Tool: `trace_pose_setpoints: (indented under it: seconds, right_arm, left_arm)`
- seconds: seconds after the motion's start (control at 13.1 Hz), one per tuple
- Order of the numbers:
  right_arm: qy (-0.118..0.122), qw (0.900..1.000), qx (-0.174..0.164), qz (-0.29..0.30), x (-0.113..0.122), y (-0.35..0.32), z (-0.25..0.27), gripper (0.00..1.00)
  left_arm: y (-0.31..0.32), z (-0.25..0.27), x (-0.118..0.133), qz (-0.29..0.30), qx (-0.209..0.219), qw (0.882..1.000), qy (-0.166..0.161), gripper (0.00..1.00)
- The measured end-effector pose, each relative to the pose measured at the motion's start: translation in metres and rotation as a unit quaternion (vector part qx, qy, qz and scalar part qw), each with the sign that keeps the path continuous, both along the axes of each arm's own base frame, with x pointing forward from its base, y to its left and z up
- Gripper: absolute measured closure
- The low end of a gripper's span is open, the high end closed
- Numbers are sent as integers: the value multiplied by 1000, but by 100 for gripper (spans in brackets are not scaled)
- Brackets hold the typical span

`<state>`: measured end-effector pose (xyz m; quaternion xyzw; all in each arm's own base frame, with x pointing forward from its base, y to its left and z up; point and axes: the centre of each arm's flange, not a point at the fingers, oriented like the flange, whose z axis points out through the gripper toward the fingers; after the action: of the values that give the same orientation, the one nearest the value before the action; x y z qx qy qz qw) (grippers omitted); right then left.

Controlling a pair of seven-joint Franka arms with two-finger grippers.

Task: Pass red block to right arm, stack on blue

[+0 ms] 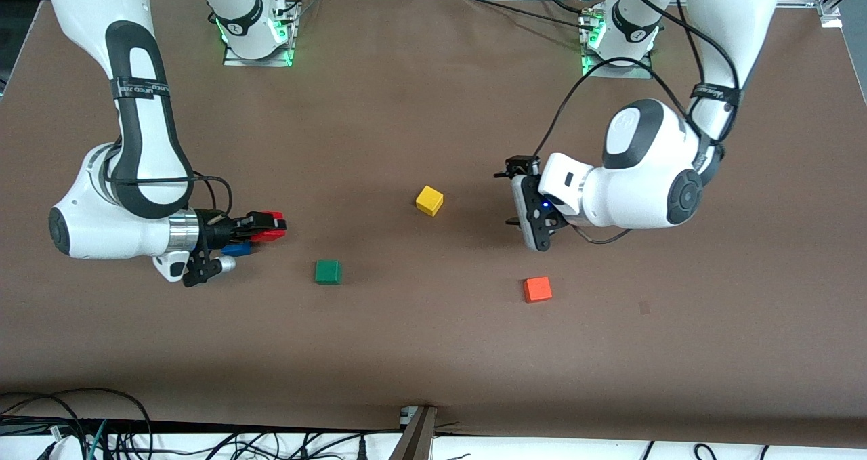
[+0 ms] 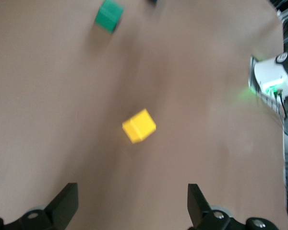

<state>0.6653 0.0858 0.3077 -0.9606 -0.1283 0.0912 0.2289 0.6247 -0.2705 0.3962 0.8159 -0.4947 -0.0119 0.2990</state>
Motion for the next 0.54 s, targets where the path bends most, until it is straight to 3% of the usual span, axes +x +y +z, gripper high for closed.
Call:
trace_pose_setpoints:
  seconds: [0.31,0.54]
  right_arm:
    - [-17,990,-138,15,5,-29,0,44]
    - [-18,983,-181,-5,4,-29,-10,44]
  left_arm:
    - [38,43,7,7,128,992,2,0]
    - [56,72,7,45,209,977,-15,0]
